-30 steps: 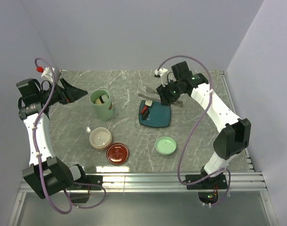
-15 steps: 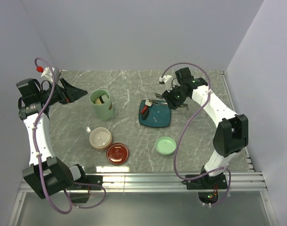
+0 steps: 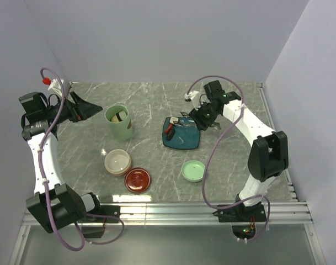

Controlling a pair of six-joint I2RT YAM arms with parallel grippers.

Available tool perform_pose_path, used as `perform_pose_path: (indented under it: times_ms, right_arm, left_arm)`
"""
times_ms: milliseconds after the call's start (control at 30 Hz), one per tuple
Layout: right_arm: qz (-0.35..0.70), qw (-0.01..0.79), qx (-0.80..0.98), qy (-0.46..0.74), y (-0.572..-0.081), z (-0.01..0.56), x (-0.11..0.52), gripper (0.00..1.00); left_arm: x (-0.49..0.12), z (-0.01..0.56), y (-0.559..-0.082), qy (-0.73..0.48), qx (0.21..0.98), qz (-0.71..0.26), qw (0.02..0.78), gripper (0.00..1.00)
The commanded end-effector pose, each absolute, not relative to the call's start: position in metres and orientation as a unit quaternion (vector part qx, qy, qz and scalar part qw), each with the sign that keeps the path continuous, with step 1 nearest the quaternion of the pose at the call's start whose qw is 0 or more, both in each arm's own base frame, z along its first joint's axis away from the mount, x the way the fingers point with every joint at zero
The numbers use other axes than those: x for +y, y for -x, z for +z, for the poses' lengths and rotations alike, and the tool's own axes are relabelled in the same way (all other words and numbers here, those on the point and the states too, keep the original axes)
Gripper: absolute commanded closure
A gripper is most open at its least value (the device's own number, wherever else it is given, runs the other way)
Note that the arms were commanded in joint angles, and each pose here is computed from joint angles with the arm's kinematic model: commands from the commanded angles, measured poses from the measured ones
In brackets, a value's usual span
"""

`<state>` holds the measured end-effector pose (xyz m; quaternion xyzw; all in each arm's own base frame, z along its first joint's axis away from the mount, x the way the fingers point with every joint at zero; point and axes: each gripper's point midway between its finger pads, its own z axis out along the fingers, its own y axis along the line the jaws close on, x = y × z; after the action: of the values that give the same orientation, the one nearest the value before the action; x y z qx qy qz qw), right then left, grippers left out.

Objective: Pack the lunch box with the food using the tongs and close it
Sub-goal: Pick up the food using the clamp

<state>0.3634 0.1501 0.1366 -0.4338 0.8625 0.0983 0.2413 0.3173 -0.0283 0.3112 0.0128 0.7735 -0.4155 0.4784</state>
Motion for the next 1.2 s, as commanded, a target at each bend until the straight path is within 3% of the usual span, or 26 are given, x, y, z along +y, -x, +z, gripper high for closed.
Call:
perform_pose_path:
  times_ms: [0,767,1167]
  right_arm:
    - [0.105,0.256,0.855,0.439,-0.378,0.141,0.157,0.42]
    - [0.121,0.254,0.845,0.454,-0.391,0.134,0.186,0.44]
    - [0.114,0.256,0.845,0.456,-0.389,0.139,0.184,0.54]
  left_arm:
    - [-0.027,0.321,-0.318,-0.031,0.767,-0.408,0.494,0.01]
    - [-0.025,0.320,-0.321,-0.028,0.771,-0.405,0.490,0.00]
    - [-0.024,0.323,-0.323,-0.030,0.769,-0.407,0.492,0.00]
